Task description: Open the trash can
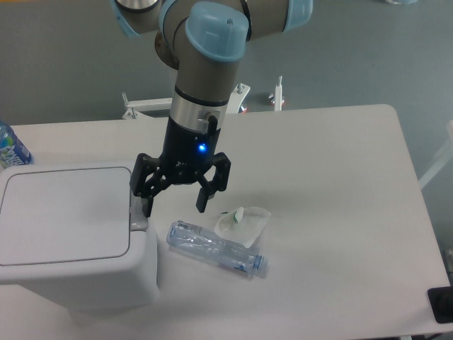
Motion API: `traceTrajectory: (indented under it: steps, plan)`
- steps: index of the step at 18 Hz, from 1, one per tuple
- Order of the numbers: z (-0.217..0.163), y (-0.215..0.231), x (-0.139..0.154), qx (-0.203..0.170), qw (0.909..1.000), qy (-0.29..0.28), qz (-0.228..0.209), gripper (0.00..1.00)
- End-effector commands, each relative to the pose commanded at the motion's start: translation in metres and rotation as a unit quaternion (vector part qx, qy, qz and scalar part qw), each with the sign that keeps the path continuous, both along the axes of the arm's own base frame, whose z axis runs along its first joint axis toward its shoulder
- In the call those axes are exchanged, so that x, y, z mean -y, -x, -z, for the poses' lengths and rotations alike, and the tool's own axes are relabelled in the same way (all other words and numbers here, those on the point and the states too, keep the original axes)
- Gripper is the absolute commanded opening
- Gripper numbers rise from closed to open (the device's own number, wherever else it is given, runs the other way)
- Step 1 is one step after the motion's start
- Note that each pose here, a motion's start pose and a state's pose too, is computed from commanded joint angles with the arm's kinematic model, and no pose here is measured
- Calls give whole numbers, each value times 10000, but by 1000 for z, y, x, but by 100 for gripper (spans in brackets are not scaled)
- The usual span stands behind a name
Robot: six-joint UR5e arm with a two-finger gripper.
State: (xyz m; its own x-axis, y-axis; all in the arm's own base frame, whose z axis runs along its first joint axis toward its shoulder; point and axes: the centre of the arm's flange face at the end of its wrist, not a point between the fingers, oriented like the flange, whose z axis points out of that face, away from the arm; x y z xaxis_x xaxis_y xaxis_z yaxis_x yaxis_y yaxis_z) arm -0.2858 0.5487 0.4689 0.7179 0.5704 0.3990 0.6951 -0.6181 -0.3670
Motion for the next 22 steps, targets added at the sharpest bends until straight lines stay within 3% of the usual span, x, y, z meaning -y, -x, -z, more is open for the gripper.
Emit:
traceTrajectory:
  steps: [14,22]
  plan:
    - [6,-3,-1,3,10000,21,33,100]
    - [-22,-1,-1,-194,9996,-194,28,100]
